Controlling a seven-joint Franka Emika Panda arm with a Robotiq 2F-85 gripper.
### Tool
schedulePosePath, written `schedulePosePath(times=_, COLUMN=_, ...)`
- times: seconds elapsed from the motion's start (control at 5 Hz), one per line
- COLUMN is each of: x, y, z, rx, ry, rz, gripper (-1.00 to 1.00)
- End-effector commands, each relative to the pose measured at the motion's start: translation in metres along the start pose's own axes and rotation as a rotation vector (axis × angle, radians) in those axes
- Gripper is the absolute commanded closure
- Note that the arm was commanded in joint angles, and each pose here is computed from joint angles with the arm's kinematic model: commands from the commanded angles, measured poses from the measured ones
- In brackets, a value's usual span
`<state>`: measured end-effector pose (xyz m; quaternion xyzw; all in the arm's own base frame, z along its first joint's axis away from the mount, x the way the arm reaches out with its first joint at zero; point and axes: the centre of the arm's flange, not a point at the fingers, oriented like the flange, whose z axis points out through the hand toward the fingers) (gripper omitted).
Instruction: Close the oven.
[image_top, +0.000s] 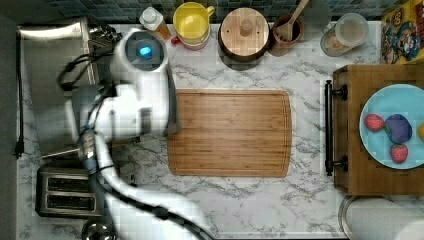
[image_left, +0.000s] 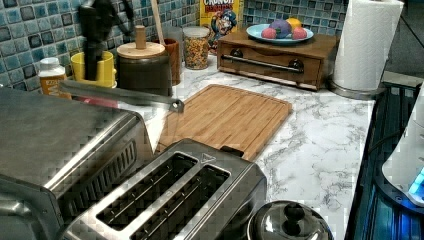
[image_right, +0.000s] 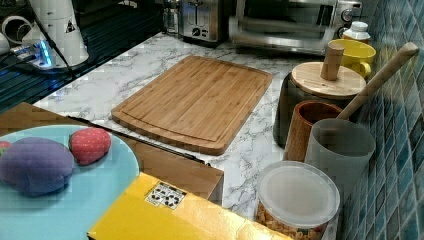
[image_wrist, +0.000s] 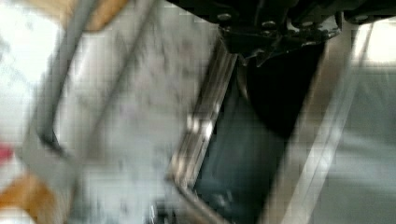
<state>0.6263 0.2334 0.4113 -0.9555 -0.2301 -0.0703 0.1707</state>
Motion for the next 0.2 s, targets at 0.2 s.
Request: schedulePosePath(times=0.2, x=-0.0079, y=-0.1486, z=-0.0624, rx=-0.170, ry=0.227, rz=0.027, gripper=1.00)
